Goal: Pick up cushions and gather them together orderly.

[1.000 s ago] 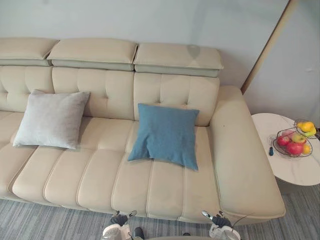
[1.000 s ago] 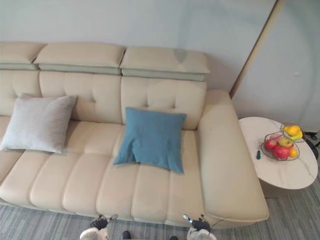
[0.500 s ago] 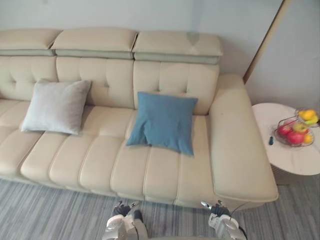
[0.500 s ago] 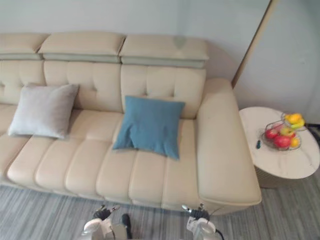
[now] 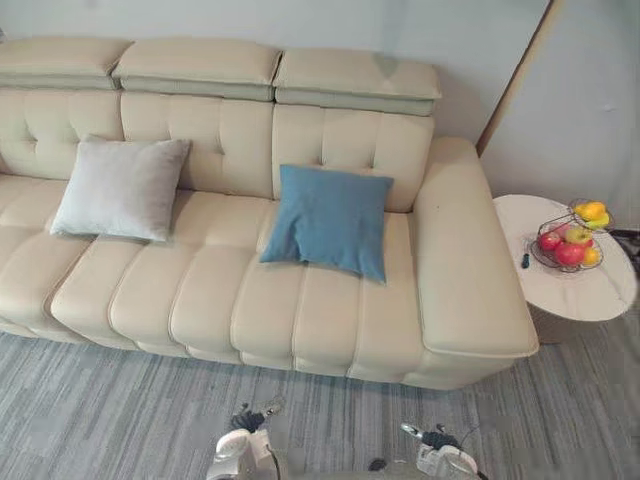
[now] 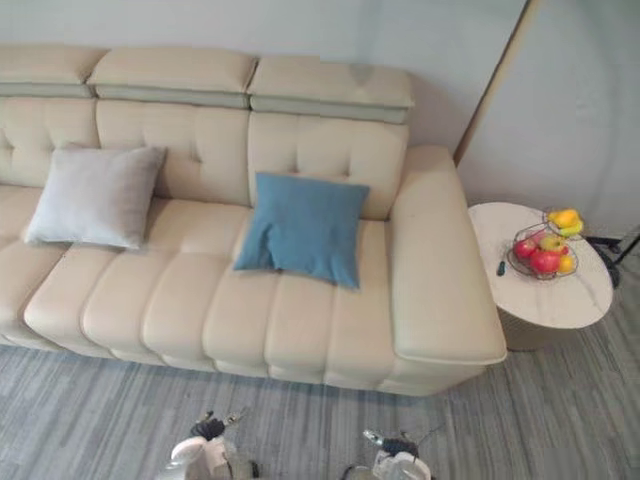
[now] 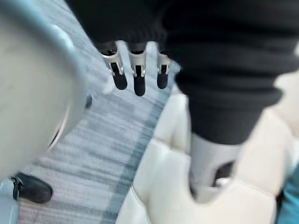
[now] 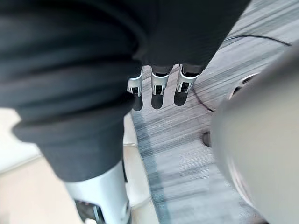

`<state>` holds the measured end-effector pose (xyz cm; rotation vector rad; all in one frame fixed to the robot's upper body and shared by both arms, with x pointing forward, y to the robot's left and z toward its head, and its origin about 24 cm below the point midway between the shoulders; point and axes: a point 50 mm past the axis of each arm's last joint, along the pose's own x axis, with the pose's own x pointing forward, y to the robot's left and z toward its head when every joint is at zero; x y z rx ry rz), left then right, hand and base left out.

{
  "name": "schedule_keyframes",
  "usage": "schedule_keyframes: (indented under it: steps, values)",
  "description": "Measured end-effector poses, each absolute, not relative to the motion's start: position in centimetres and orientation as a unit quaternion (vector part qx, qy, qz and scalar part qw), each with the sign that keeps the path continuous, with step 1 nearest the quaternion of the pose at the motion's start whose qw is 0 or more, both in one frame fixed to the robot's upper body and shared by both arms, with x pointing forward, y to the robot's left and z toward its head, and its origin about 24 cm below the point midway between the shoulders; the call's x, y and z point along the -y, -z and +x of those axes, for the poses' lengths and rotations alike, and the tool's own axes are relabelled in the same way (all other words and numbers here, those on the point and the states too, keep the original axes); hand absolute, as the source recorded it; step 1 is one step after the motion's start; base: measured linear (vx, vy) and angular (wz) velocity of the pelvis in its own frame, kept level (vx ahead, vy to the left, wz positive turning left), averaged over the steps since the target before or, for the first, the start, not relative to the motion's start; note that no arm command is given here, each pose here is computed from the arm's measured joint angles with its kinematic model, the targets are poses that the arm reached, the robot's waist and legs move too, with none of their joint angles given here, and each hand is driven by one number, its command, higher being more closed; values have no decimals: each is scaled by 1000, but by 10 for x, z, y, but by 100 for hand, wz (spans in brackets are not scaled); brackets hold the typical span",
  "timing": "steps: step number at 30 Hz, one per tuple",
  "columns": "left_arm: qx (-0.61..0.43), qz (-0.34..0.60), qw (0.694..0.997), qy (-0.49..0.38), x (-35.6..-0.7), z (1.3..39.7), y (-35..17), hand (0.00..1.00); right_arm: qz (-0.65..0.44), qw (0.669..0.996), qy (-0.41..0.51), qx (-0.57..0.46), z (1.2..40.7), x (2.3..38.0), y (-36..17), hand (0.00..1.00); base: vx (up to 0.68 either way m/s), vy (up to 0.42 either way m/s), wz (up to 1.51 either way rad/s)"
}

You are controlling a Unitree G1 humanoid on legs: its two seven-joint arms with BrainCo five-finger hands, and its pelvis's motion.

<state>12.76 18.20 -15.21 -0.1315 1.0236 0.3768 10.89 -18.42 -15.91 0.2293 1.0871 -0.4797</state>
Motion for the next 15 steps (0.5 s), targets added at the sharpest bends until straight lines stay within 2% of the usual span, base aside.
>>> schedule_keyframes:
  steps: [8,9,15]
  values:
    - [-517,-53,835,-181,-185,104,160,0,124,809,258,-513,97,196,161,0,24,67,-8]
    - [-537,-51,822,-180,-190,90,164,0,133,781,296,-533,76,212,165,0,0,0,0]
    - [-537,-50,822,-181,-191,90,164,0,133,781,296,-534,76,212,165,0,0,0,0]
